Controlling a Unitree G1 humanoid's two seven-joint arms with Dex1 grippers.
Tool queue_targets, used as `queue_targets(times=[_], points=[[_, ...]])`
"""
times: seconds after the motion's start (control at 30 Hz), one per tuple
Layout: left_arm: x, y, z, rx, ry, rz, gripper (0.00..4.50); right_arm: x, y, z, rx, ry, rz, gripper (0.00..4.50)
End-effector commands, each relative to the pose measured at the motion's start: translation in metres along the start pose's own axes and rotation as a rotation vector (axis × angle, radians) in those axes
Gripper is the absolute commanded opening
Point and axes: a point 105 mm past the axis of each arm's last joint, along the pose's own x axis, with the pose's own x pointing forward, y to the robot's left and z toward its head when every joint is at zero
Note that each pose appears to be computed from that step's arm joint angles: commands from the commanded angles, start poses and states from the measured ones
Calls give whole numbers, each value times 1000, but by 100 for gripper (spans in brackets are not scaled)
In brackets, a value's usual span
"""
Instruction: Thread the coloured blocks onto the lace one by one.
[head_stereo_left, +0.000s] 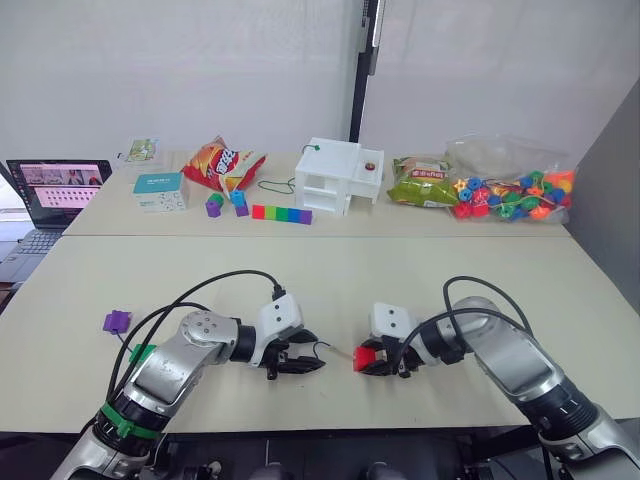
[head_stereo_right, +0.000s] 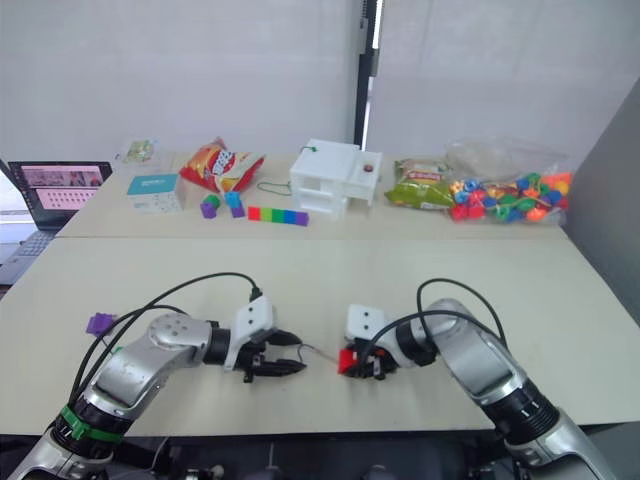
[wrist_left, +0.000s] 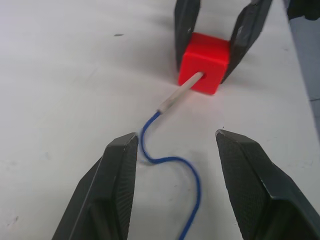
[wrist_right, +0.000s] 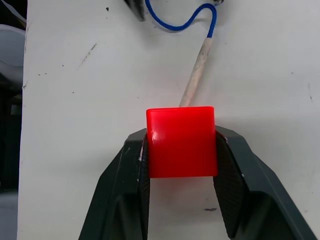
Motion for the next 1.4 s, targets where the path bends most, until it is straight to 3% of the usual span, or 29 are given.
queue_targets(times=[0.03, 0.43, 0.53, 0.7, 0.73, 1.03, 1.4], points=[[3, 2, 14, 61, -44, 5, 261, 8, 10, 0, 14, -9, 58, 120], [23, 3, 4, 115, -19, -50, 261, 7, 12, 0, 22, -8, 51, 120], [24, 0, 4, 108, -27, -67, 181, 6, 13, 0, 25, -7, 50, 120], [24, -2, 6, 112, -34, -79, 11, 6, 14, 0, 31, -6, 46, 120], [24, -2, 7, 113, -34, -80, 5, 6, 14, 0, 32, -6, 45, 120], [30, -15, 20, 162, -49, -135, 5, 6, 12, 0, 34, -6, 42, 120], [59, -25, 39, 208, -65, -181, 5, 7, 12, 0, 37, -6, 36, 120]])
